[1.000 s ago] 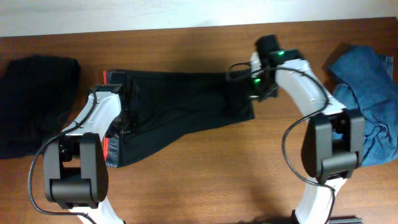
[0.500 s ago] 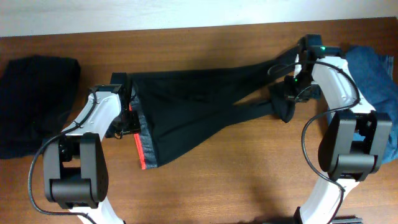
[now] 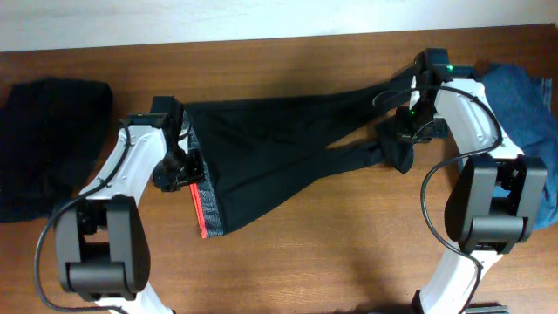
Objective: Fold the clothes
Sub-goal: 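Pull the pant legs rightward with the right gripper while left holds waistband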
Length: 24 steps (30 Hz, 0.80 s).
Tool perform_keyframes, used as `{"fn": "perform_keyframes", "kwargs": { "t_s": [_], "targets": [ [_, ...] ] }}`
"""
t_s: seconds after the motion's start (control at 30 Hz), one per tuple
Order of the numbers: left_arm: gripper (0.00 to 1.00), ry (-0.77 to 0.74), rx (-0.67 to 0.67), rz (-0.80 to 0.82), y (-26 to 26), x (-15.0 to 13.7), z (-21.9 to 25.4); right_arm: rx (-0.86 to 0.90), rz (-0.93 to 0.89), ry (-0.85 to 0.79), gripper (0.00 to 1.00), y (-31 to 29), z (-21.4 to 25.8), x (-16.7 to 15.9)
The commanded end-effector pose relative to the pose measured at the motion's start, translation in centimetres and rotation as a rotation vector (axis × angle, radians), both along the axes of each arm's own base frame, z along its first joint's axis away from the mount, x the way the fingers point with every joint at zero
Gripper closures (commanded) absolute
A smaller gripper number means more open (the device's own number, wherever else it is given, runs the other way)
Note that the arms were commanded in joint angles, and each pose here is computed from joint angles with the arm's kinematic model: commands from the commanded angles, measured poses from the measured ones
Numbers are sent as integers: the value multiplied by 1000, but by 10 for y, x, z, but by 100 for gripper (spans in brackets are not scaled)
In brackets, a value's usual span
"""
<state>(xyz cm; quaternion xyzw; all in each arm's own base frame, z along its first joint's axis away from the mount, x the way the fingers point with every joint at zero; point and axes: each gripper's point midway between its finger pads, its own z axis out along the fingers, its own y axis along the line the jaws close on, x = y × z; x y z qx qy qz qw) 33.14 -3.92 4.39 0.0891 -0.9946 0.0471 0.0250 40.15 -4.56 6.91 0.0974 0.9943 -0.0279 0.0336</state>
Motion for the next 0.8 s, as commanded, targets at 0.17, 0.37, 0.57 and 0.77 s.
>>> {"fn": "perform_keyframes", "kwargs": {
  "t_s": [0.17, 0.37, 0.57, 0.77],
  "targets": [
    [31, 41, -106, 2, -17, -19, -5, -24, 7, -51, 96, -2, 18, 6],
    [30, 57, -233, 9, -37, -31, -21, -25, 7, -56, 96, -2, 18, 7],
    [30, 93, -200, 12, -31, -47, -35, -26, 6, -58, 96, -3, 18, 8],
    [30, 115, -76, 5, -10, -57, -46, -43, 3, -80, 96, -6, 19, 13]
  ]
}}
